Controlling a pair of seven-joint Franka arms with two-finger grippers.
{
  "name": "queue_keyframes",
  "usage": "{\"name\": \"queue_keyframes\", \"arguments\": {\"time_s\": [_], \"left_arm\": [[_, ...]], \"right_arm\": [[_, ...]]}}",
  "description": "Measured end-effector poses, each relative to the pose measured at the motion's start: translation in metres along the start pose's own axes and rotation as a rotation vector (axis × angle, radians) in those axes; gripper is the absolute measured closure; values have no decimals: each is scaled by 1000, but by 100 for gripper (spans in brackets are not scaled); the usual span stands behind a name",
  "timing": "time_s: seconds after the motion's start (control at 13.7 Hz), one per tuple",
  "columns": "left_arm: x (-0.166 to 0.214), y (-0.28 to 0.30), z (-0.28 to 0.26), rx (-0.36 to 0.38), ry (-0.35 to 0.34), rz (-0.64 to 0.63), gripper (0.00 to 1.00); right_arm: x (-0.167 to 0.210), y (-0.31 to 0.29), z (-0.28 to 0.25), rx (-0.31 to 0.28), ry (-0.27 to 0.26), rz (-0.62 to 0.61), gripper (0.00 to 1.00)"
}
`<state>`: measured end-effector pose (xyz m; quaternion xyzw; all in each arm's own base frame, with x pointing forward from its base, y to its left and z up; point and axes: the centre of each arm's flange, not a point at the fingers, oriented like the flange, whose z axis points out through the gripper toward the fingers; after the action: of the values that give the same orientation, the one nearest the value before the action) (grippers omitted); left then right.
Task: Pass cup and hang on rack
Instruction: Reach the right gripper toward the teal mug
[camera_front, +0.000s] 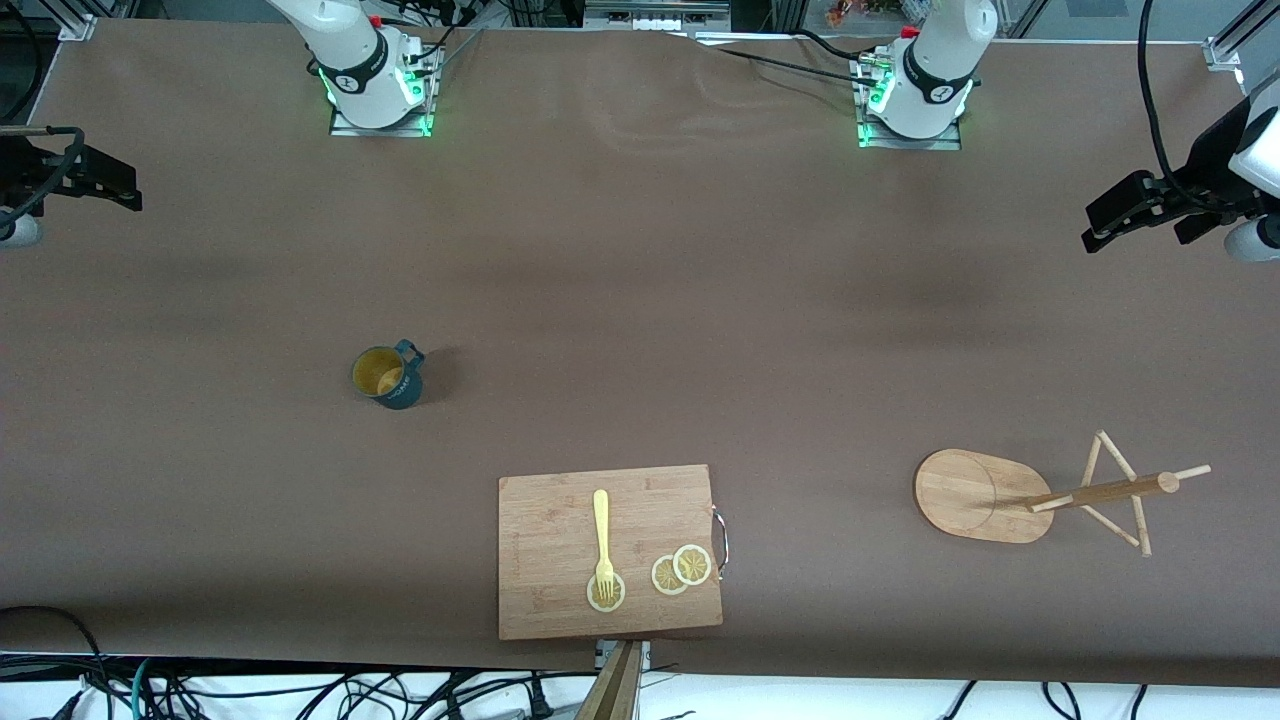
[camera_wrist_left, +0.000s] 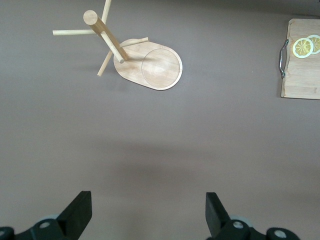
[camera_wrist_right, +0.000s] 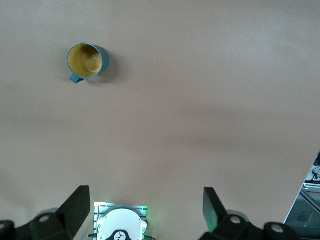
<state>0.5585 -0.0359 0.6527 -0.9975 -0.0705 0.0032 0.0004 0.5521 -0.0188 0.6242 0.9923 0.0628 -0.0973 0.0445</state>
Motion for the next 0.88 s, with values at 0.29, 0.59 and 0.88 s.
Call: {"name": "queue_keyframes", "arguments": {"time_s": [0.29, 0.59, 0.88], "left_arm": [[0, -1, 0, 0, 0, -1, 0], [1, -3, 0, 0, 0, -5, 0], [1, -4, 0, 0, 0, -8, 0]], "right_arm": [[0, 1, 0, 0, -1, 2, 0], [2, 1, 2, 1, -4, 2, 0], [17, -1, 20, 4, -36, -5, 0]]}}
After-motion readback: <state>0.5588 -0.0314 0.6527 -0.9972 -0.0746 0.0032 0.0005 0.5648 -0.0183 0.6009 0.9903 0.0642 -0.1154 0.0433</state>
